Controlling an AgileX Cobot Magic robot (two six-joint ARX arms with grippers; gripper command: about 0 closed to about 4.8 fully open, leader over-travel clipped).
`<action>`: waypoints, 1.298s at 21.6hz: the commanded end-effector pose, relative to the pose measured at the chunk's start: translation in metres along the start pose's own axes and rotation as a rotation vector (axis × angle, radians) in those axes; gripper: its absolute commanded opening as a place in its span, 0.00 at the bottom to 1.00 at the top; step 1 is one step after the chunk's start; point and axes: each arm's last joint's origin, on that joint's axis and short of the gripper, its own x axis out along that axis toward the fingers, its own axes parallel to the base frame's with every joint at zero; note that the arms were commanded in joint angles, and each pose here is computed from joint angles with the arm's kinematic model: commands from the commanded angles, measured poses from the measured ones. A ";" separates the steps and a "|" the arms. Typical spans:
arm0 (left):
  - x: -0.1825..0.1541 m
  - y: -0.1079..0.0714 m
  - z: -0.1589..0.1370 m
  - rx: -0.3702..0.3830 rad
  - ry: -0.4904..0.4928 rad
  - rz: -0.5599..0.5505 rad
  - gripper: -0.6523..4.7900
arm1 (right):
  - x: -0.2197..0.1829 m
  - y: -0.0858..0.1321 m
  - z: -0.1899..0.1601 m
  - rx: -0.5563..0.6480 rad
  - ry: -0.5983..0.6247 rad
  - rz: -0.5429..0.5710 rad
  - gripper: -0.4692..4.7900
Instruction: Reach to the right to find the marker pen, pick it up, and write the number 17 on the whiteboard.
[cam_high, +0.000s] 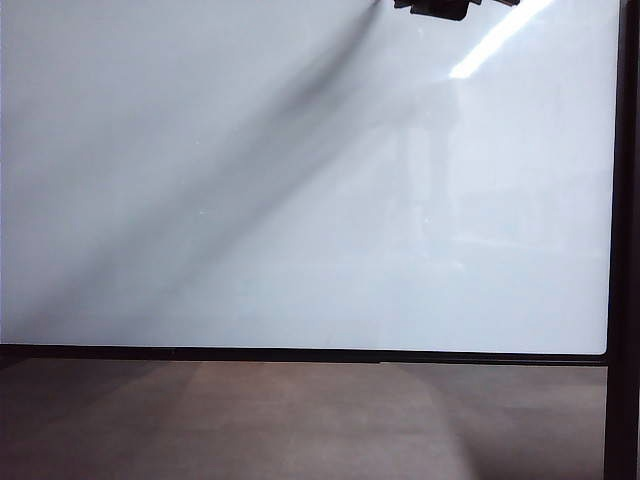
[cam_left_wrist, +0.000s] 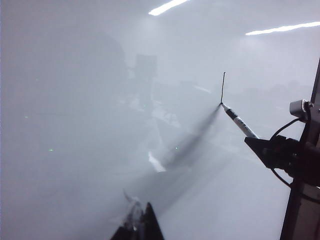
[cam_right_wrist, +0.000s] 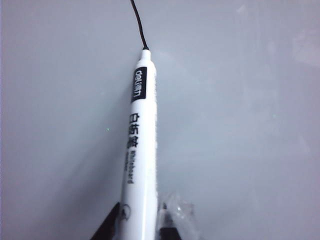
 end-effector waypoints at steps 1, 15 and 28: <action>0.000 0.000 0.002 0.002 -0.014 0.000 0.11 | -0.002 0.000 0.003 0.018 -0.028 -0.001 0.08; 0.000 0.000 0.002 0.002 -0.015 0.000 0.11 | -0.023 0.014 0.038 -0.027 -0.171 0.025 0.08; 0.000 0.000 0.002 0.002 -0.015 0.000 0.11 | -0.015 -0.008 0.062 -0.048 -0.247 -0.031 0.08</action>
